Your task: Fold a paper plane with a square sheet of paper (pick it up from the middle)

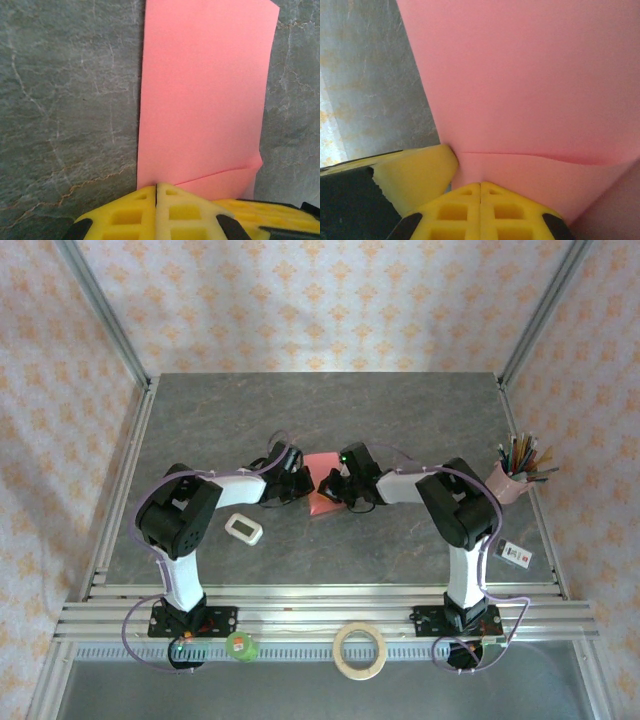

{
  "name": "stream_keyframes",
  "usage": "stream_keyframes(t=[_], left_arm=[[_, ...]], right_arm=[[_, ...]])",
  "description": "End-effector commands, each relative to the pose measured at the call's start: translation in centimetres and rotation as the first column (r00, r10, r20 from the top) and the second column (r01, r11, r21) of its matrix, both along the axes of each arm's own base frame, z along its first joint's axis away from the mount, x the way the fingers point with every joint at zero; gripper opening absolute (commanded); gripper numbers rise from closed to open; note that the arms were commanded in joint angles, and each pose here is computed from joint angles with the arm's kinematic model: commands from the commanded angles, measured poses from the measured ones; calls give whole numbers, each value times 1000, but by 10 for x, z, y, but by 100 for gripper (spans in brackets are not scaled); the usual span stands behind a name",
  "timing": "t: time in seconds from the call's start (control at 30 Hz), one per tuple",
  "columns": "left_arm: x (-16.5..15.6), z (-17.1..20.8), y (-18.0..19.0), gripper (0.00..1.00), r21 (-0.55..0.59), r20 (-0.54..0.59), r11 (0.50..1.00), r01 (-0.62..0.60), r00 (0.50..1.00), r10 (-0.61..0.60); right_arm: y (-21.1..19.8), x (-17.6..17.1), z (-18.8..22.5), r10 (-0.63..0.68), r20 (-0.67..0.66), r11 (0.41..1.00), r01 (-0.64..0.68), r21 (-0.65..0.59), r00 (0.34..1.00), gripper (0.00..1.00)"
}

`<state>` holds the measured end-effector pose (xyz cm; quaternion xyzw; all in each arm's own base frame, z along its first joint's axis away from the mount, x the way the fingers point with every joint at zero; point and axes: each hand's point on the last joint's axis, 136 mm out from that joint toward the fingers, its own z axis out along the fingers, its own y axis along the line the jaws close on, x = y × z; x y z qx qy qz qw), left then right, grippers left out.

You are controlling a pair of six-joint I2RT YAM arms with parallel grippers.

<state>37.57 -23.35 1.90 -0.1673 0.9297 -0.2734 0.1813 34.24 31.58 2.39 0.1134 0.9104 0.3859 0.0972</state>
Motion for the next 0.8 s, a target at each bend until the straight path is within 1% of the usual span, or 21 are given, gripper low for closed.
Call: stream_keyframes(t=[0.0, 0.2, 0.43, 0.57, 0.6, 0.77], left_arm=[[-17, -31, 17, 0, 119, -85, 993, 7, 996, 3], [-17, -30, 17, 0, 125, -85, 992, 17, 996, -7], [-16, -30, 17, 0, 127, -82, 992, 19, 997, -9], [-17, -30, 18, 0, 129, -83, 991, 22, 996, -11], [-20, -41, 19, 0, 142, -107, 990, 26, 994, -11], [-20, -41, 18, 0, 141, -109, 990, 31, 994, -15]], right_arm=[[-16, 13, 4, -25, 39, 997, 27, -74, 999, 1], [-25, 19, -4, -33, 37, 993, 37, -114, 999, 1], [-25, 28, 10, -28, 76, 994, 36, -108, 997, 1], [-20, 34, 21, 5, 111, 995, 6, -99, 994, 1], [-19, 35, 22, 12, 115, 995, 0, -101, 993, 1], [-19, 37, 13, 44, 112, 991, -29, -133, 993, 1]])
